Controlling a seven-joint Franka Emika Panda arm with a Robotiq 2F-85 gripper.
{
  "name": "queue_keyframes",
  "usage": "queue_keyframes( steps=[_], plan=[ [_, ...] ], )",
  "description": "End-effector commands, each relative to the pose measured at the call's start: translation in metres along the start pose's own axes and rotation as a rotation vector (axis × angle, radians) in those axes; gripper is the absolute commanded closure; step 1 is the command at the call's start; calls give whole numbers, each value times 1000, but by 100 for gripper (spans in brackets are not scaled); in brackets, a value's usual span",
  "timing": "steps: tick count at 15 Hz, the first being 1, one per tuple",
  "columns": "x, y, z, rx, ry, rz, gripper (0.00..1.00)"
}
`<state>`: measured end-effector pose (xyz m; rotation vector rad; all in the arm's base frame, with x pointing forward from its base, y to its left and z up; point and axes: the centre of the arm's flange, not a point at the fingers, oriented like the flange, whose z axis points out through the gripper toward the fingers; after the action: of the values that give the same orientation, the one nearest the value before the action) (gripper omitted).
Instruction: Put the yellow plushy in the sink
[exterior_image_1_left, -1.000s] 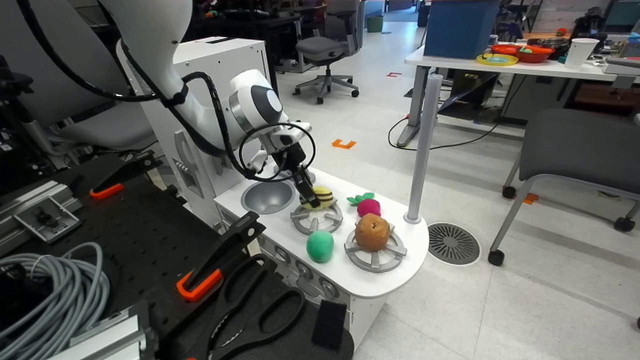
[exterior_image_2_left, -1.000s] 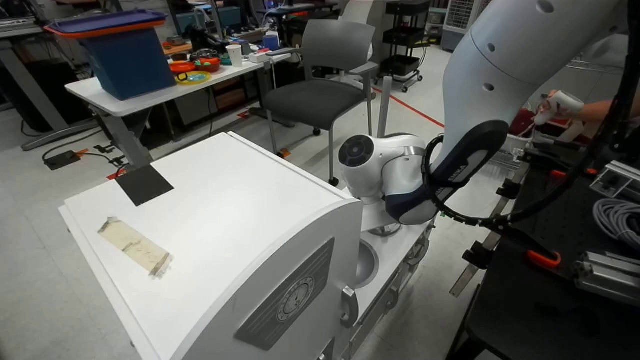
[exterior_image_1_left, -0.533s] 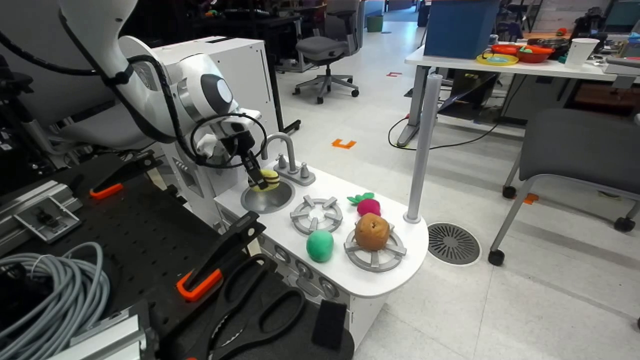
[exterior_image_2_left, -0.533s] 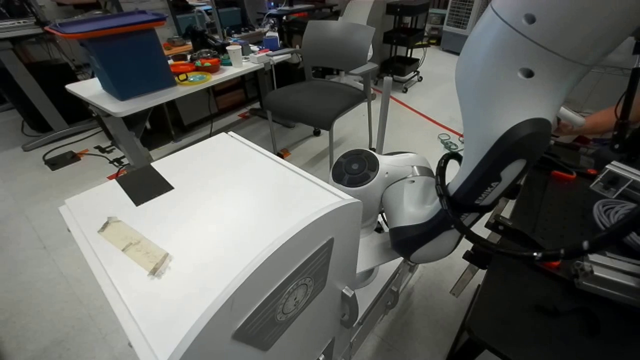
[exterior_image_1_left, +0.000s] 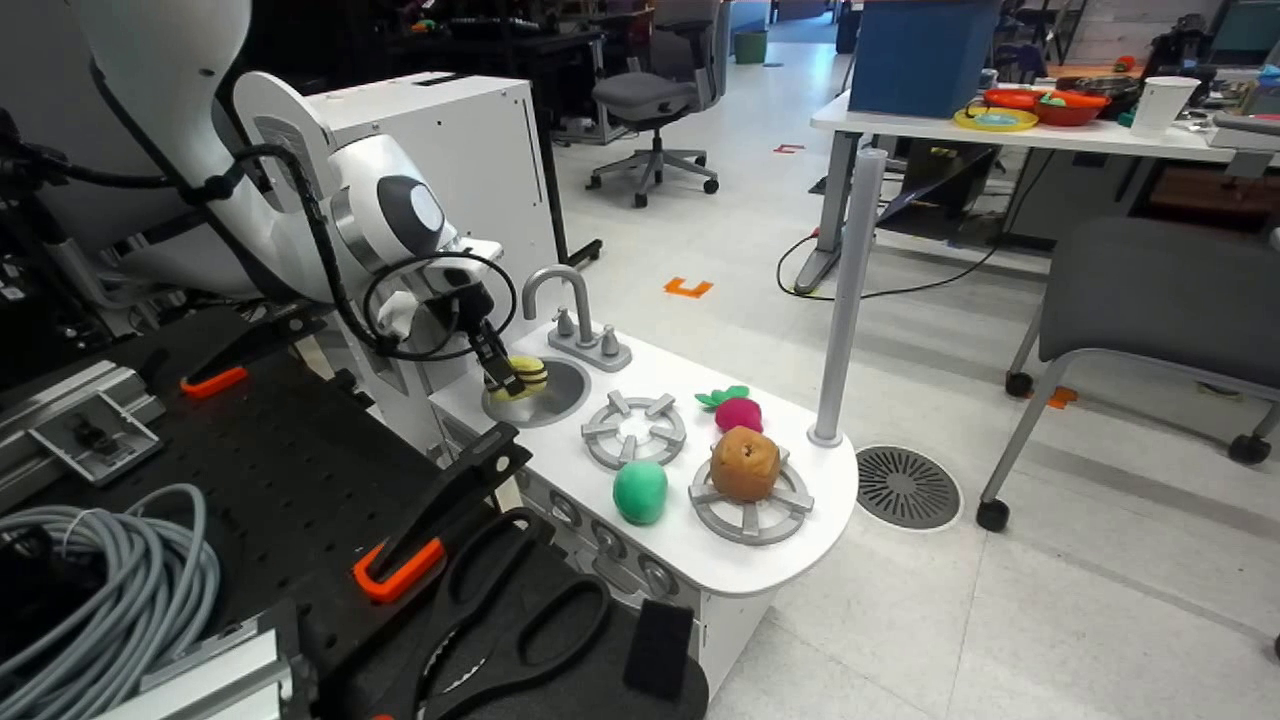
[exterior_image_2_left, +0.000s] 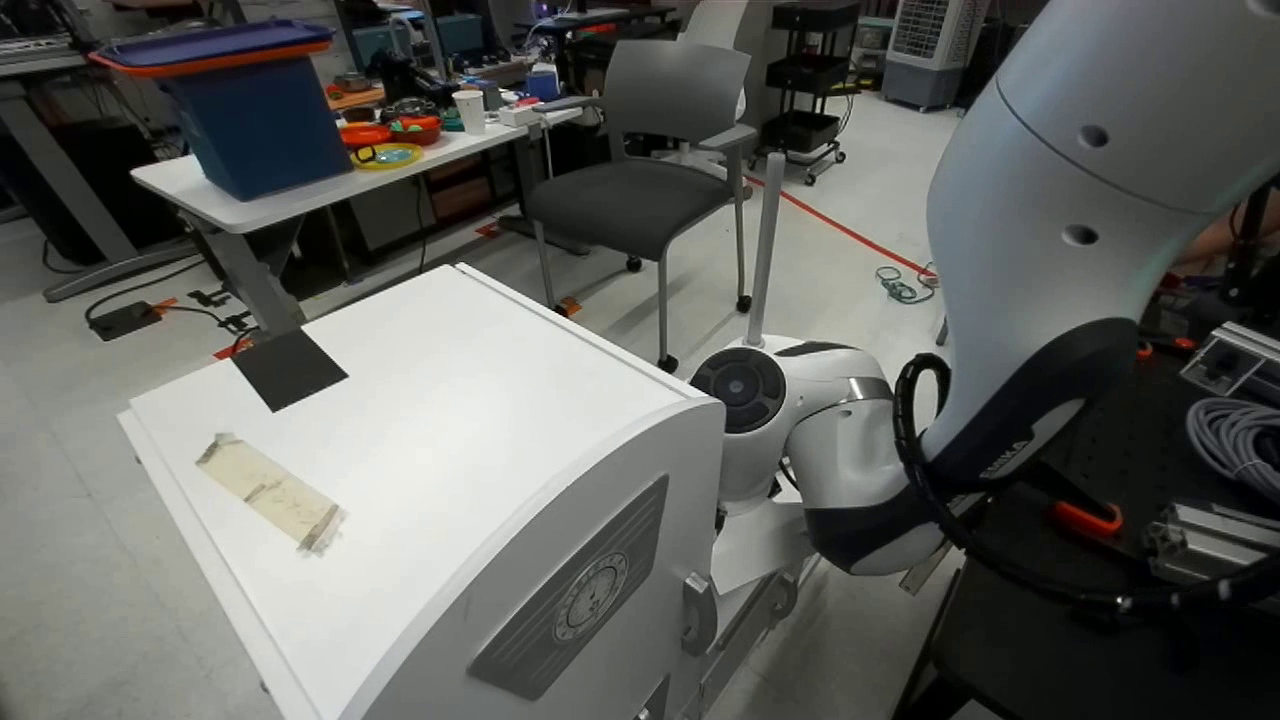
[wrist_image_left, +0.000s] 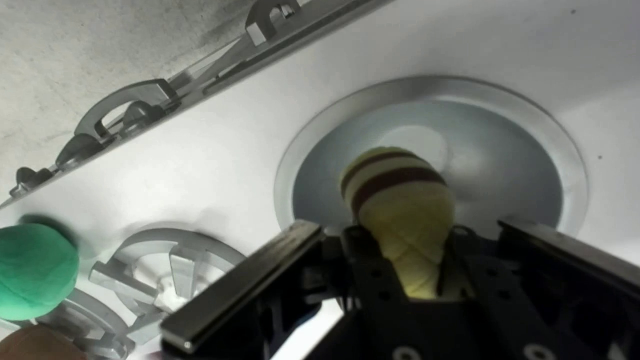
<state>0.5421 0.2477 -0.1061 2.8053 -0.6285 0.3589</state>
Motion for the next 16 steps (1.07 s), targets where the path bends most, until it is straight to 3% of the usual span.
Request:
queue_keyframes(
  steps=[1, 2, 3, 5, 8, 11, 13, 16],
  plan=[
    [18, -10, 13, 9, 82, 31, 96],
    [22, -9, 17, -4, 90, 34, 84],
    [23, -7, 24, -17, 93, 32, 59],
    [23, -3, 31, -30, 98, 33, 51],
    [19, 0, 34, -34, 85, 29, 28],
    [15, 1, 13, -6, 49, 22, 7],
    [16, 4, -3, -4, 12, 36, 0],
    [9, 39, -44, -61, -71, 26, 0]
  ],
)
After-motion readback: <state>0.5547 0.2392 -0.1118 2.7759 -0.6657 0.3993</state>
